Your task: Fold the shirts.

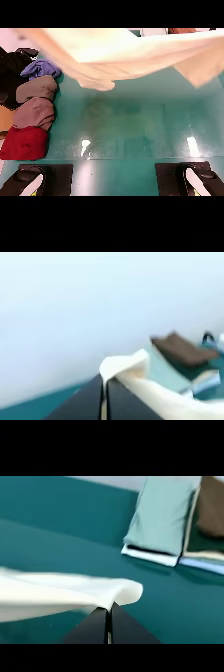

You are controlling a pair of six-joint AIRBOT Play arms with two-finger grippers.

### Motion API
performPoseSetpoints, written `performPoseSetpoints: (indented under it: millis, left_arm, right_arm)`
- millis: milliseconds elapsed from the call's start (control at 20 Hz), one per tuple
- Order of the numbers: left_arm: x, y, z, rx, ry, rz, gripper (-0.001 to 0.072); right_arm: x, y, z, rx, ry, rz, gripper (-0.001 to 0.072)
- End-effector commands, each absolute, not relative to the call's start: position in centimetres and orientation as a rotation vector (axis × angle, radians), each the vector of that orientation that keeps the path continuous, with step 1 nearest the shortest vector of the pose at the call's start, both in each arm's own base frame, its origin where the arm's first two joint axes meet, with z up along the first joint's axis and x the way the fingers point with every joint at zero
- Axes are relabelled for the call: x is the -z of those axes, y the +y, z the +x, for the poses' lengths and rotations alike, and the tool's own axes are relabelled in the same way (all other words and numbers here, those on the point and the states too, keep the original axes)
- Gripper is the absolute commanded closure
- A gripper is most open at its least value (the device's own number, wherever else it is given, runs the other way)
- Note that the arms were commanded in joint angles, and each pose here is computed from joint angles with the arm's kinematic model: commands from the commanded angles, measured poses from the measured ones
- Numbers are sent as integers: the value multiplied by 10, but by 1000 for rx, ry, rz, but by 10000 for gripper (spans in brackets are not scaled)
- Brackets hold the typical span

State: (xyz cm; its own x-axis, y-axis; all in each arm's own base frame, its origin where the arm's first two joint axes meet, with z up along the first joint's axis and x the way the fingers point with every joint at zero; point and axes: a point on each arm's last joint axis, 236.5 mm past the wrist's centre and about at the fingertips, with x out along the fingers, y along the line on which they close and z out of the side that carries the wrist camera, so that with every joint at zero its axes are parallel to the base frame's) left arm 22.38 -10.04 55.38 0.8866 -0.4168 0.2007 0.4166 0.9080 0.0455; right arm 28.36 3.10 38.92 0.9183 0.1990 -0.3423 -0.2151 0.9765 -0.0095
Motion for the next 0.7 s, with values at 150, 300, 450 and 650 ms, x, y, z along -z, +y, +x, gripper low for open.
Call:
performPoseSetpoints:
  millis: [150, 300, 450, 650]
  left_arm:
    - [-496, -96, 302, 371, 0, 52, 686]
    - [-374, -109, 407, 372, 350, 47, 685]
    - [-235, -119, 485, 353, 669, -35, 685]
    - [-107, -124, 525, 327, 926, -69, 640]
  right_arm:
    - [-338, 28, 296, -231, 612, 79, 696]
    - [-260, 44, 328, -299, 871, 167, 697]
    - [-155, 64, 350, -334, 1150, 261, 696]
    - [-59, 64, 398, -280, 1244, 344, 695]
